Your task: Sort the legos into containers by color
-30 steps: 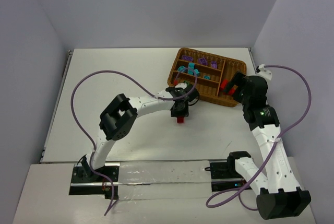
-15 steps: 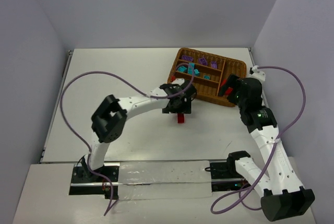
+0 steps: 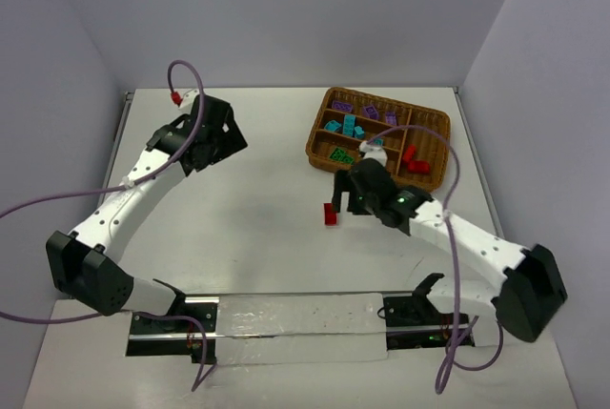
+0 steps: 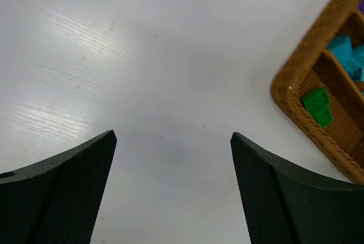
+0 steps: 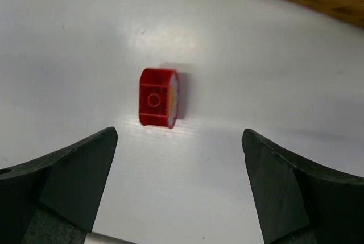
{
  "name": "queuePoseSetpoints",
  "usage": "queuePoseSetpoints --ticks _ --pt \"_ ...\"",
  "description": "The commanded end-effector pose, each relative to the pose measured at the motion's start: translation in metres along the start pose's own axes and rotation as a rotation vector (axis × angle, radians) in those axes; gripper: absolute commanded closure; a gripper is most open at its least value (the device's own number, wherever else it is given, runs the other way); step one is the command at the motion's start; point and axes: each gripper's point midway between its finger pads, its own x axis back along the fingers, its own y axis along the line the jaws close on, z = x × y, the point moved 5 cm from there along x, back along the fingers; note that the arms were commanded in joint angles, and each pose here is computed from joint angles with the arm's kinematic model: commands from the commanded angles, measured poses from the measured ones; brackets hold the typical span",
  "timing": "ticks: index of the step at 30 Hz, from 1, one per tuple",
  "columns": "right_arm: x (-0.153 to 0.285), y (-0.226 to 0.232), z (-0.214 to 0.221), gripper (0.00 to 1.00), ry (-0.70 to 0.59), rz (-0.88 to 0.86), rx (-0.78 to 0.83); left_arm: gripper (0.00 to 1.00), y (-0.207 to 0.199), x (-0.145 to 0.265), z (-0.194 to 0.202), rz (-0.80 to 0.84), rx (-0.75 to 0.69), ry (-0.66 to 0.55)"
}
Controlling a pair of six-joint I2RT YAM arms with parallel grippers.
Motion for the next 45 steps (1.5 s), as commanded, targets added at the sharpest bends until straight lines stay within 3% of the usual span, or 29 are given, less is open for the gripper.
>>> queuePoseSetpoints --ticks 1,7,11,14,15,16,19,26,33,39,45 --pt "-0.029 0.034 0.007 0.02 0.01 0.001 0.055 0.11 0.012 0.001 -0.003 -0.002 -0.015 0.009" --pt "-0.065 0.042 0.026 0.03 0.061 0.066 0.09 0.11 0.016 -0.003 0.004 -0.007 -0.018 0.03" --pt "-0.079 0.049 0.033 0.16 0.08 0.052 0.099 0.11 0.016 -0.005 0.006 -0.002 -0.018 0.037" --pt "-0.087 0.052 0.035 0.42 0.091 0.061 0.103 0.11 0.016 -0.007 0.007 -0.001 -0.019 0.041" --pt "-0.087 0.053 0.033 0.53 0.085 0.063 0.102 0.11 0.016 -0.007 0.008 -0.001 -0.019 0.041" --pt "-0.087 0.053 0.031 0.74 0.076 0.072 0.097 0.11 0.017 -0.007 0.008 -0.002 -0.019 0.042" --pt "-0.077 0.057 0.022 1.0 0.036 0.046 0.072 0.11 0.019 -0.008 0.009 -0.01 -0.025 0.042" --pt "-0.03 0.008 -0.044 1.0 -0.161 0.133 -0.054 0.11 0.024 -0.008 0.001 -0.024 -0.022 0.028" --pt "0.004 -0.115 -0.113 0.97 -0.359 0.364 -0.316 0.11 0.025 -0.01 -0.004 -0.004 -0.008 0.026" --pt "-0.013 -0.178 -0.146 0.94 -0.393 0.486 -0.441 0.11 0.026 -0.013 0.0 0.001 -0.009 0.041" --pt "-0.043 -0.204 -0.176 0.89 -0.386 0.557 -0.451 0.11 0.028 -0.014 0.001 -0.005 -0.018 0.044"
